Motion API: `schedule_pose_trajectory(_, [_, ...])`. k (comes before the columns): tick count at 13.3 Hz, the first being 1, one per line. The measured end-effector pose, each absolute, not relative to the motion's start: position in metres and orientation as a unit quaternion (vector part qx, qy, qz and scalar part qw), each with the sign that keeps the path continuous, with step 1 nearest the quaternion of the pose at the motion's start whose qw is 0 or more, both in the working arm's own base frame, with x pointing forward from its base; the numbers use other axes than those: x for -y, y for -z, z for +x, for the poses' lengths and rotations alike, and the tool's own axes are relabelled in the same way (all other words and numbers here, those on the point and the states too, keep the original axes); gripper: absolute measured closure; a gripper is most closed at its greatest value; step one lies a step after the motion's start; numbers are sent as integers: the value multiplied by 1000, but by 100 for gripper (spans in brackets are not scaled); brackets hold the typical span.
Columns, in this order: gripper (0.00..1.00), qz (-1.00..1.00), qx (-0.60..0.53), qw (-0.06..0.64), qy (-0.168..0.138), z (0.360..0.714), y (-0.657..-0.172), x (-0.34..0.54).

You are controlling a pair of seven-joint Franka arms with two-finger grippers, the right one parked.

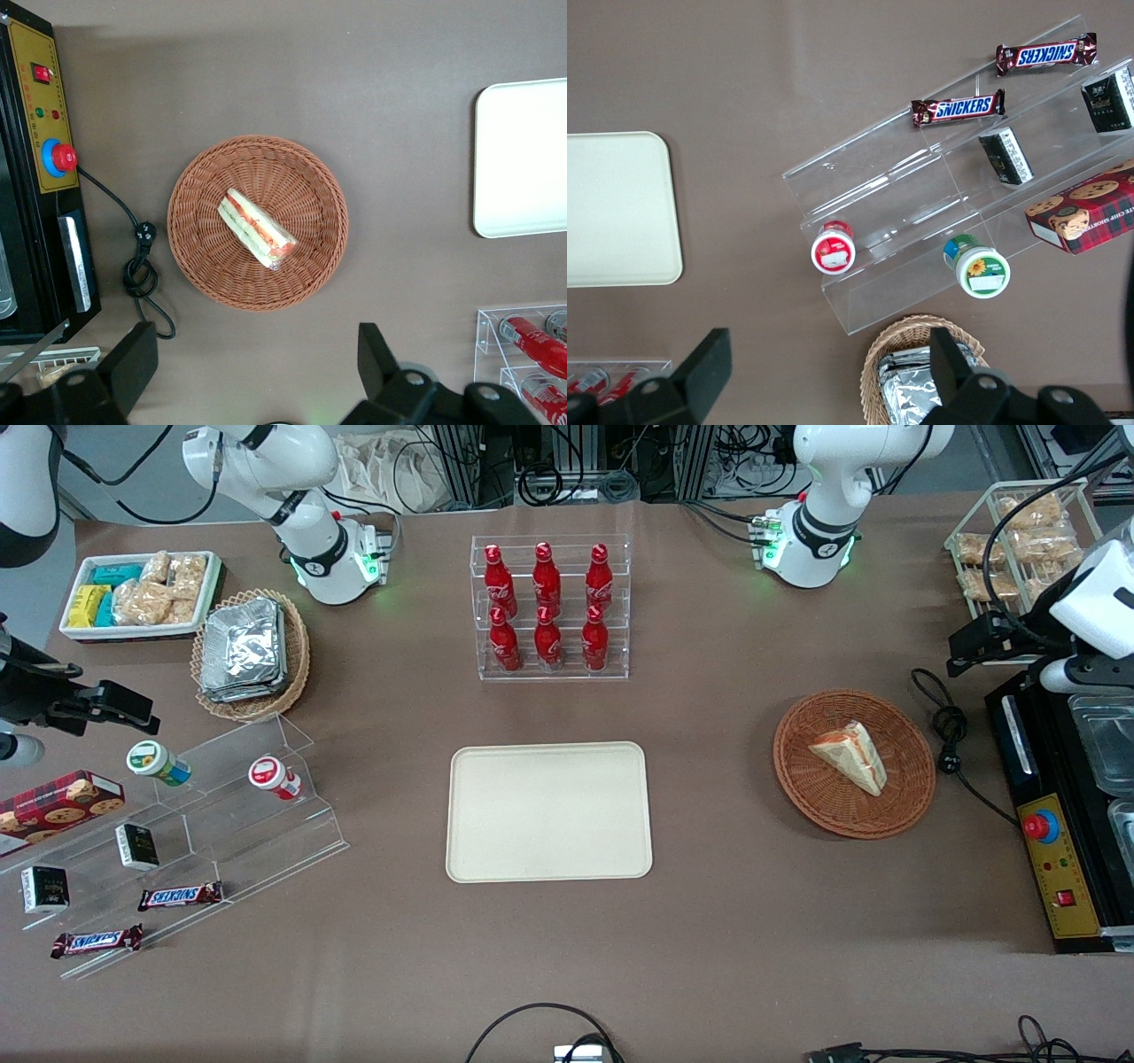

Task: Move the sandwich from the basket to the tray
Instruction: 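Move the left gripper over the wrapped sandwich in the wicker basket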

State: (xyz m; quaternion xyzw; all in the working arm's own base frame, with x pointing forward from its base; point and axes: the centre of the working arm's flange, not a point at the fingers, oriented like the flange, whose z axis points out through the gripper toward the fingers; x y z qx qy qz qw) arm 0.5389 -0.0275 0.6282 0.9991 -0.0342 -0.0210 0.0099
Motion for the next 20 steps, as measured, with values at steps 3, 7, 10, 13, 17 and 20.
schedule_pose_trajectory(3, [0,999,33,10,21,539,-628,27])
schedule_pose_trajectory(7, [0,999,-12,9,33,542,-618,27])
schedule_pose_trajectory(10, [0,997,-63,5,51,548,-582,28])
schedule_pose_trajectory(13, [1,994,-103,3,45,547,-533,28])
schedule_pose_trajectory(17, [1,986,-163,-1,42,530,-480,29])
schedule_pose_trajectory(20, [2,980,-197,0,25,514,-441,28])
